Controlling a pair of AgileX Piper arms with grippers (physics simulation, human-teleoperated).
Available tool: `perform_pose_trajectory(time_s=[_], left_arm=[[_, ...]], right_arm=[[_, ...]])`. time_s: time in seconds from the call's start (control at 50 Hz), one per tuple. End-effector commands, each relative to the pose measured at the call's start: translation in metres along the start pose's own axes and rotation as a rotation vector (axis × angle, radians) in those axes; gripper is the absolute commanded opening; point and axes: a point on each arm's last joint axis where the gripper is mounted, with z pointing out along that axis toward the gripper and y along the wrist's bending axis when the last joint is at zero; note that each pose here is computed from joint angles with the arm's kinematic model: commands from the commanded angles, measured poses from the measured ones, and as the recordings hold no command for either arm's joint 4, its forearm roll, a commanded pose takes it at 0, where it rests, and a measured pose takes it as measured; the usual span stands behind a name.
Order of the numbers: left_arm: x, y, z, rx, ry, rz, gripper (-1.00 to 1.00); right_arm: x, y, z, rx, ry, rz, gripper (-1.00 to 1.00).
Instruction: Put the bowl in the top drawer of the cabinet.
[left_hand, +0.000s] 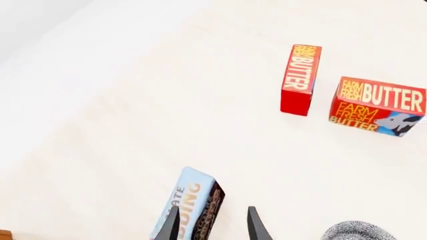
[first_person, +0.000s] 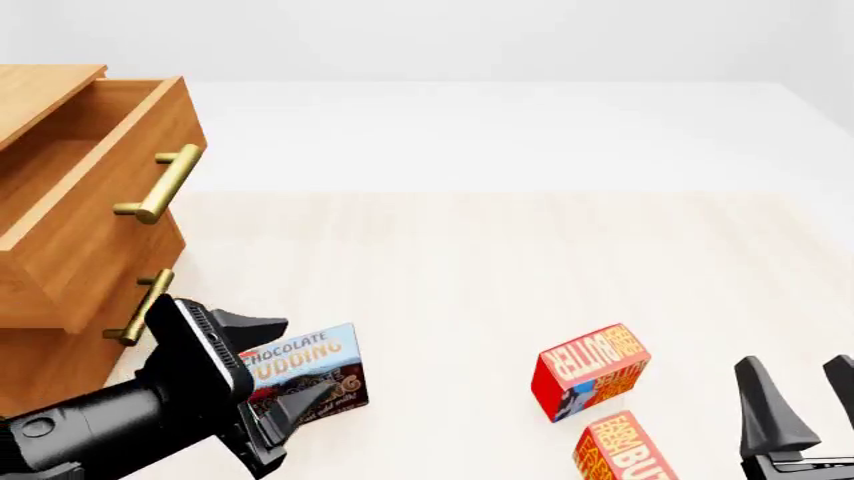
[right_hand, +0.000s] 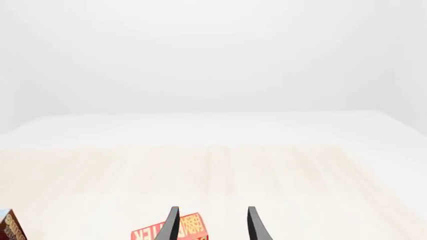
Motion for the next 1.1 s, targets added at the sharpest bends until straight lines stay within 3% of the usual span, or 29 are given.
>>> perform_pose_trajectory(time_s=[0.02, 0.38, 0.58, 0.84, 1.1], left_arm=[[0.006, -0.009, 0.009, 0.054, 0.077, -0.025, 1.00], [0.032, -0.025, 0.024, 0.112, 0.189, -0.075, 1.00], [0.031, -0.031, 0.023, 0.138, 0.190, -0.098, 1.00], [0.014, -0.041, 0.022, 0.192, 0.169, -0.108, 1.00], [0.018, -0.056, 0.028, 0.243, 0.205, -0.150, 1.00]], right_arm=[[0.000, 0.000, 0.000, -0.002, -0.002, 0.002, 1.00], [-0.001, 0.000, 0.000, -0.004, -0.006, 0.003, 1.00], [-0.001, 0.000, 0.000, -0.006, -0.008, 0.004, 1.00], [-0.001, 0.000, 0.000, -0.007, -0.011, 0.006, 1.00], [-0.001, 0.000, 0.000, -0.008, -0.014, 0.010, 1.00]])
